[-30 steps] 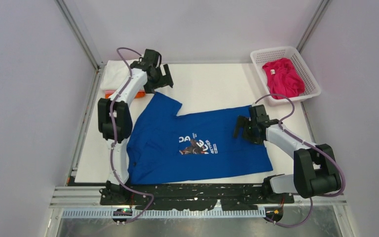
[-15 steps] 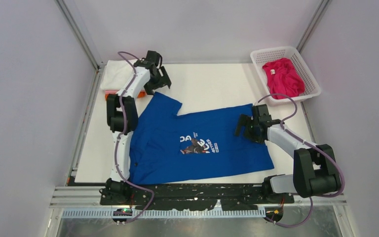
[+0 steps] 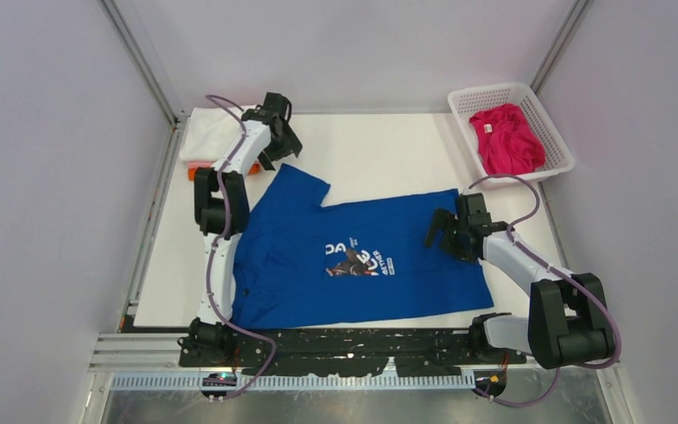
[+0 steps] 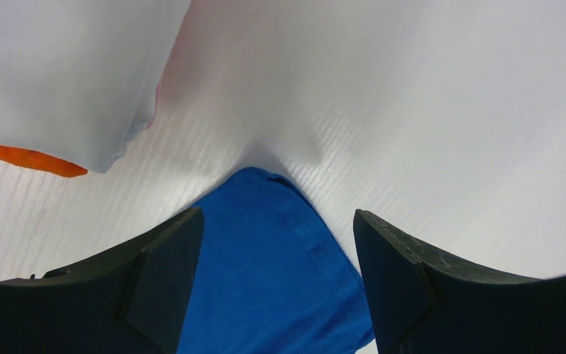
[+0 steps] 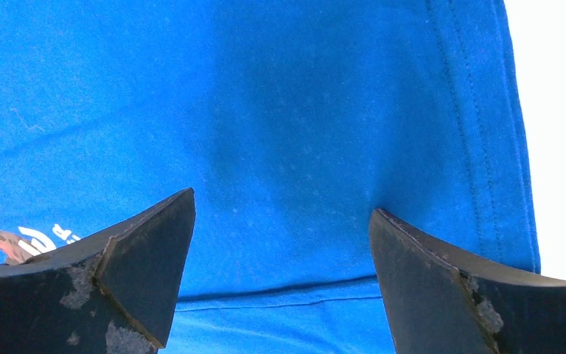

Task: Fold and stack the t-shirts
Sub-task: Grab the side of the flattened tshirt furthest away from the robot with both arms

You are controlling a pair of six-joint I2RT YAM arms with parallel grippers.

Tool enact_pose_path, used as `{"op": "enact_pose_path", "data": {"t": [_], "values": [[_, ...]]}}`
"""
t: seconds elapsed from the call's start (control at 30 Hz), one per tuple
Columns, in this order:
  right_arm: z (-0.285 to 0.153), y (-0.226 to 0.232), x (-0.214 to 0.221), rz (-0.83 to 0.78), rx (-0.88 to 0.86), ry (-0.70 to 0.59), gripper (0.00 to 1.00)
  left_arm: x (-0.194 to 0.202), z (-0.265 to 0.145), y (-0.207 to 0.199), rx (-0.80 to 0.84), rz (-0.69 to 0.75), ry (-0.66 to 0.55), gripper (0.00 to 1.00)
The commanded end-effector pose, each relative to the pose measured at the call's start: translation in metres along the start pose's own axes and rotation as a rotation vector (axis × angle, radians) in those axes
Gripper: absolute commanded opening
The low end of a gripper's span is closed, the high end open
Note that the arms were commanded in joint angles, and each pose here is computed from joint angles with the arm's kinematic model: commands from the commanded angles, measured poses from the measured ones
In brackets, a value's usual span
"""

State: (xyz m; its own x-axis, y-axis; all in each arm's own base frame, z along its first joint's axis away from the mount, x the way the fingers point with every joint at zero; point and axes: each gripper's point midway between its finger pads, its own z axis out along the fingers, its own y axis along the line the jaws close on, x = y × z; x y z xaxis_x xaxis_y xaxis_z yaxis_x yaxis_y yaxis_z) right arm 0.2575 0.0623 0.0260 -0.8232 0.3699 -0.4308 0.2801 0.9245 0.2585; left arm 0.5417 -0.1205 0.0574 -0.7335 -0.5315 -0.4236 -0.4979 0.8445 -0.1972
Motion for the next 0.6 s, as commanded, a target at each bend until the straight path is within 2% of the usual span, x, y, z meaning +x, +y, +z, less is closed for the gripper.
{"op": "enact_pose_path", "data": {"t": [0.0,0.37,0.57], "values": [[-0.003,-0.030,0.034,0.018,0.115,0.107,0.96,-0.017,0.001,-0.005,0.001,-0.071,-0.056,0.76],[-0.011,-0.014,0.023,0.010,0.034,0.070,0.96,-0.017,0.014,-0.019,0.029,-0.186,-0.055,0.61],[-0.021,-0.011,0.012,0.002,0.020,0.015,0.95,-0.008,0.013,-0.019,0.027,-0.213,-0.023,0.46]]}}
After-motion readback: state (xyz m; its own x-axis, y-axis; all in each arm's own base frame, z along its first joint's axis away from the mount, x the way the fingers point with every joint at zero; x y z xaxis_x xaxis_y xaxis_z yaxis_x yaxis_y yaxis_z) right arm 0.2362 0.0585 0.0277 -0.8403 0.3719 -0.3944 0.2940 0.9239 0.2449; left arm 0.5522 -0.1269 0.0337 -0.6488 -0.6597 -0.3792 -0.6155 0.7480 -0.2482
